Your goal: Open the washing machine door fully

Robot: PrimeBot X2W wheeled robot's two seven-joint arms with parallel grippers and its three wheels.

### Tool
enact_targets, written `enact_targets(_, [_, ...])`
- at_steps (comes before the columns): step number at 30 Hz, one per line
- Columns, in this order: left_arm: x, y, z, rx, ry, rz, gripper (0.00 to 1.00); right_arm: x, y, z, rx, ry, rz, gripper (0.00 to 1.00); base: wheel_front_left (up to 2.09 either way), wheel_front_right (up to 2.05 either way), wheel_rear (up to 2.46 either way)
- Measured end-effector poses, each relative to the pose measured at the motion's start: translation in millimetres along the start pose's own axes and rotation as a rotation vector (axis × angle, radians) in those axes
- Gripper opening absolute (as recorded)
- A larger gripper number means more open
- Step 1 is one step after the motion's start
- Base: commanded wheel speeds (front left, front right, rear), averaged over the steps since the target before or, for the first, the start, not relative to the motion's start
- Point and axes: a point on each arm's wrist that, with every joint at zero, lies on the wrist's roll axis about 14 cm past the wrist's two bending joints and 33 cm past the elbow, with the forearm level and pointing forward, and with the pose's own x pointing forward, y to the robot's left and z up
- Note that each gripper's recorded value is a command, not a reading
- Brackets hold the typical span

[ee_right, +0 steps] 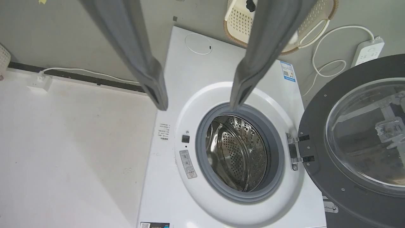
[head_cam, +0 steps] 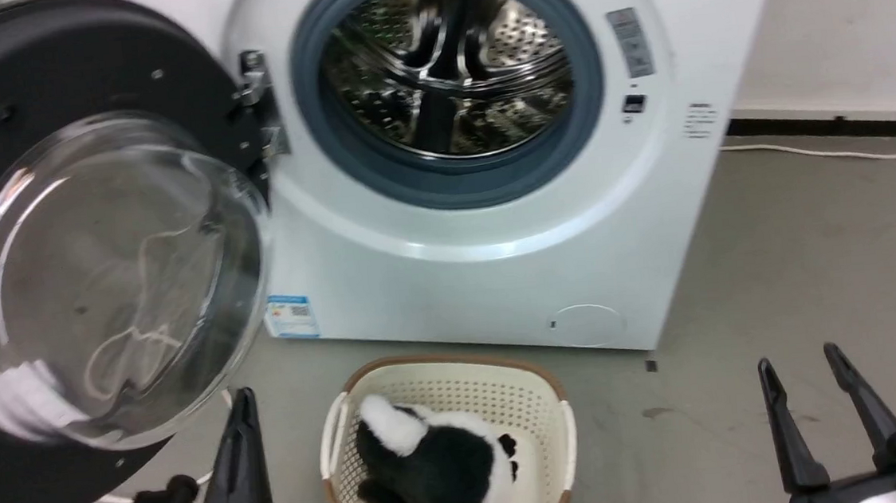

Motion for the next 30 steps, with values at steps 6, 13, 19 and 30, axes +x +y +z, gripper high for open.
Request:
enact_targets(6, [-3.7, -23.3, -21.8, 0.027, 0.065, -0.068, 1.0, -15.2, -12.1, -4.1, 0.011, 0.02, -0.046, 1.0, 0.0, 0.0, 0.0])
enact_targets(13, [-10.8, -35.9, -42.6, 0.063, 0.129, -0.105, 1.0, -20.3, -17.7, -7.0, 0.025, 0.03, -0.068, 1.0, 0.0, 0.0, 0.0])
enact_targets(19, [-13.8, -35.8, -48.1, 0.068, 0.148, -0.106, 1.0, -19.9, -15.1, -10.9, 0.031, 0.042, -0.061, 1.0, 0.0, 0.0, 0.0])
enact_targets(30, [-15.1, -36.8, -47.1, 0.074, 0.145, -0.107, 1.0, -19.3, -11.6, -12.0, 0.047, 0.043, -0.053, 1.0, 0.0, 0.0, 0.0])
